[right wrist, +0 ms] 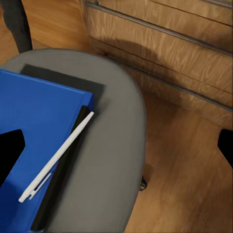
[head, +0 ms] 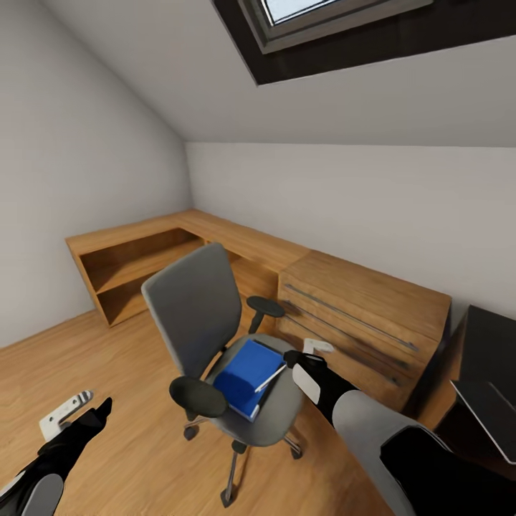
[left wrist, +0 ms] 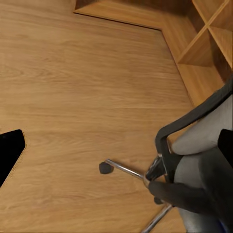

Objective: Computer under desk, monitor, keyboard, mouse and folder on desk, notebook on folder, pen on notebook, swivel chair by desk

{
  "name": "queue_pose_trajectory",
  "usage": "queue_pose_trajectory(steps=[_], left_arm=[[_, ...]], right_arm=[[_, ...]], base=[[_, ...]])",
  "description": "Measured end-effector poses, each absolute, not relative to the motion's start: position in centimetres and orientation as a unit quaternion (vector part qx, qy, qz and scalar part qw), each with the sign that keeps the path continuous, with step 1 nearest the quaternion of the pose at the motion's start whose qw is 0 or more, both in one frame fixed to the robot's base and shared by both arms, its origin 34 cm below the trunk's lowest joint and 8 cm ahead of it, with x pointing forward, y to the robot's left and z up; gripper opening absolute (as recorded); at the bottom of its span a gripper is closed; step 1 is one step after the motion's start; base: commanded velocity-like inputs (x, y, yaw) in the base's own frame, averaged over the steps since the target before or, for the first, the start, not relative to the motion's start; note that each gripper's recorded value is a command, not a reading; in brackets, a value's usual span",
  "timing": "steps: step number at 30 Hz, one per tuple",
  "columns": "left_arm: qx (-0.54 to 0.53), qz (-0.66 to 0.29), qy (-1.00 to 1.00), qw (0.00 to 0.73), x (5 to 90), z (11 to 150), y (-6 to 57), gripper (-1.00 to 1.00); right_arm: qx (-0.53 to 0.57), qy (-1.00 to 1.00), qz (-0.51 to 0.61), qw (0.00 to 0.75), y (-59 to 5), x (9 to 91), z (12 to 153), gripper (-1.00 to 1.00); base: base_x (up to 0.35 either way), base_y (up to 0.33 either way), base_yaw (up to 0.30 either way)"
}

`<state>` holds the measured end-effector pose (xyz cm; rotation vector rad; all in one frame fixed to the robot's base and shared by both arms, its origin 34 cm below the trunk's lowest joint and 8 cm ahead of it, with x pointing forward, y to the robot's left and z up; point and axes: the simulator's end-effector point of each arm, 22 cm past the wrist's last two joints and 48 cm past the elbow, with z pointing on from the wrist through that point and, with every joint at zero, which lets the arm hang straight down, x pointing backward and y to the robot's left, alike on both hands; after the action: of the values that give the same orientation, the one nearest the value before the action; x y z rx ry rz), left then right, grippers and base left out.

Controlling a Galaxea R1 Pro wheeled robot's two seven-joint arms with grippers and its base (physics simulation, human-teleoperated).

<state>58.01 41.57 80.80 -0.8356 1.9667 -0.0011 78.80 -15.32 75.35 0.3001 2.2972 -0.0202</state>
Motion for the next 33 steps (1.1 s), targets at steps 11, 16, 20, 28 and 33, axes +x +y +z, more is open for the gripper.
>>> queue_pose_trajectory(steps=[11,16,20,28,33], left_arm=[[-0.342,-0.002,0.809,0.478,58.0,80.7,41.4,1.00],[-0.342,-0.002,0.809,0.479,58.0,80.7,41.4,1.00],[-0.342,-0.002,0.809,0.479,58.0,80.7,41.4,1.00],[-0.352,0.006,0.802,0.482,57.7,80.3,42.7,1.00],[-0.359,0.010,0.799,0.482,57.5,79.5,43.1,1.00]], right_arm=[[0.119,0.909,-0.008,0.400,-15.3,78.7,75.3,1.00],[0.119,0.909,-0.008,0.399,-15.3,78.7,75.3,1.00],[0.119,0.909,-0.008,0.399,-15.3,78.7,75.3,1.00],[0.117,0.910,-0.006,0.398,-15.2,78.7,74.6,1.00],[0.115,0.910,-0.006,0.399,-15.2,78.7,73.8,1.00]], base=[[0.038,0.000,0.271],[0.292,0.000,0.188],[0.215,0.000,0.034],[0.007,0.000,0.001],[0.000,0.000,0.000]])
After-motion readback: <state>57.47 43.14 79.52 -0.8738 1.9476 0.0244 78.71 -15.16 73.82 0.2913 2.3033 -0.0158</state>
